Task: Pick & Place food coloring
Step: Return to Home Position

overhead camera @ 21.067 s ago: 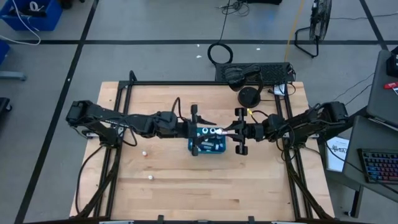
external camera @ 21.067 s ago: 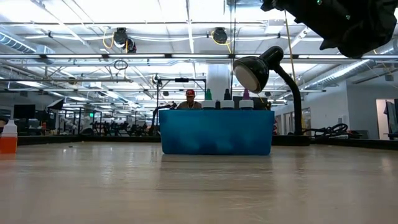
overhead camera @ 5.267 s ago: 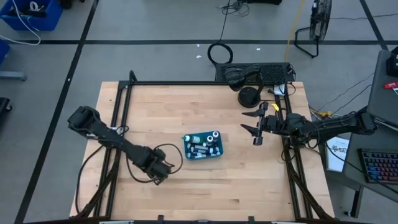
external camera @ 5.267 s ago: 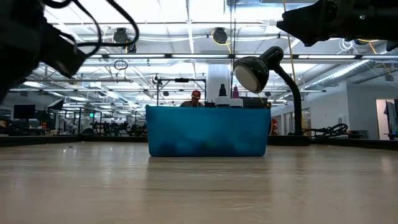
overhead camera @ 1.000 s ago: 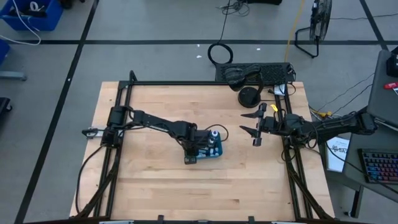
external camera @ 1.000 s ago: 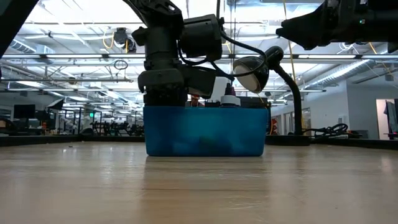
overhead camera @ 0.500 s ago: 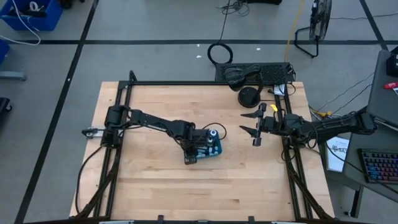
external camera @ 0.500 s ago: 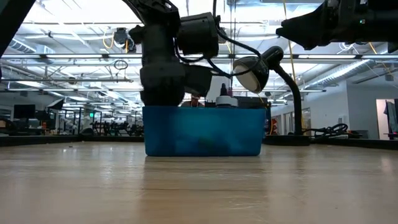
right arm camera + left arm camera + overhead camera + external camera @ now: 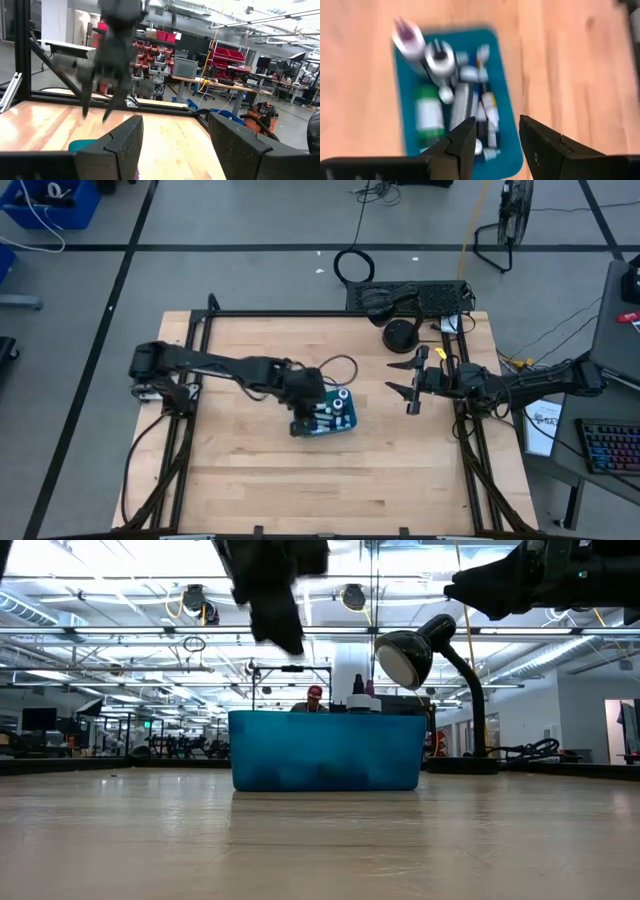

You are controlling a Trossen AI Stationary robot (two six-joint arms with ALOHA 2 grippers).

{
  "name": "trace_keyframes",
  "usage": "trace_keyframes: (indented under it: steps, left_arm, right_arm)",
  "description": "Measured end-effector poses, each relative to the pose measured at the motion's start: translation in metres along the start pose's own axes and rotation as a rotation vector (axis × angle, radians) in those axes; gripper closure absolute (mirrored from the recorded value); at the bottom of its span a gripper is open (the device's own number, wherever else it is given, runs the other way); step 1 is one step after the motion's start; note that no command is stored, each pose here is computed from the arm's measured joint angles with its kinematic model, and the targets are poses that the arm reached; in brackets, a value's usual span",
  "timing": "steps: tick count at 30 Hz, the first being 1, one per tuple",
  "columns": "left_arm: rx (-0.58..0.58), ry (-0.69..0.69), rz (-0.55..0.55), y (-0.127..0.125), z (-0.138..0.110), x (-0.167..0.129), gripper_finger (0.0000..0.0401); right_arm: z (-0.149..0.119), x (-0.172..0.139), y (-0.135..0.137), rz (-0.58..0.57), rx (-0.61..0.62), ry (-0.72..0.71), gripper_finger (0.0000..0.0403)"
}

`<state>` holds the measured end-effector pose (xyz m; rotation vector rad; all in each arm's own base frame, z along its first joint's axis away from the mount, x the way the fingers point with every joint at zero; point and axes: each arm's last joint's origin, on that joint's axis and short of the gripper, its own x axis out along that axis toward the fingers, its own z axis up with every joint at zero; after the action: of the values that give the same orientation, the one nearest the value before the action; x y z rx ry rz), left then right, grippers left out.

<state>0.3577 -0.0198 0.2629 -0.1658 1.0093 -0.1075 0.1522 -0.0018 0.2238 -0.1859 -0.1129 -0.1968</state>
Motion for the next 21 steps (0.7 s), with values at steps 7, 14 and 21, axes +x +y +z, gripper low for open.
trace_keyframes:
  steps: [7, 14, 21]
  left_arm:
    - [0.148, -0.313, 0.097, -0.023, -0.022, -0.086, 0.0249]
    - [0.14, -0.634, 0.201, -0.012, -0.107, -0.114, 0.0249]
    - [0.036, -0.798, 0.22, 0.013, -0.193, -0.103, 0.0249]
  right_arm:
    - [0.007, -0.008, -0.003, -0.007, 0.015, -0.037, 0.019]
    - [0.01, -0.023, -0.007, -0.004, 0.07, -0.023, 0.019]
    - [0.006, -0.033, -0.009, -0.002, 0.082, 0.029, 0.019]
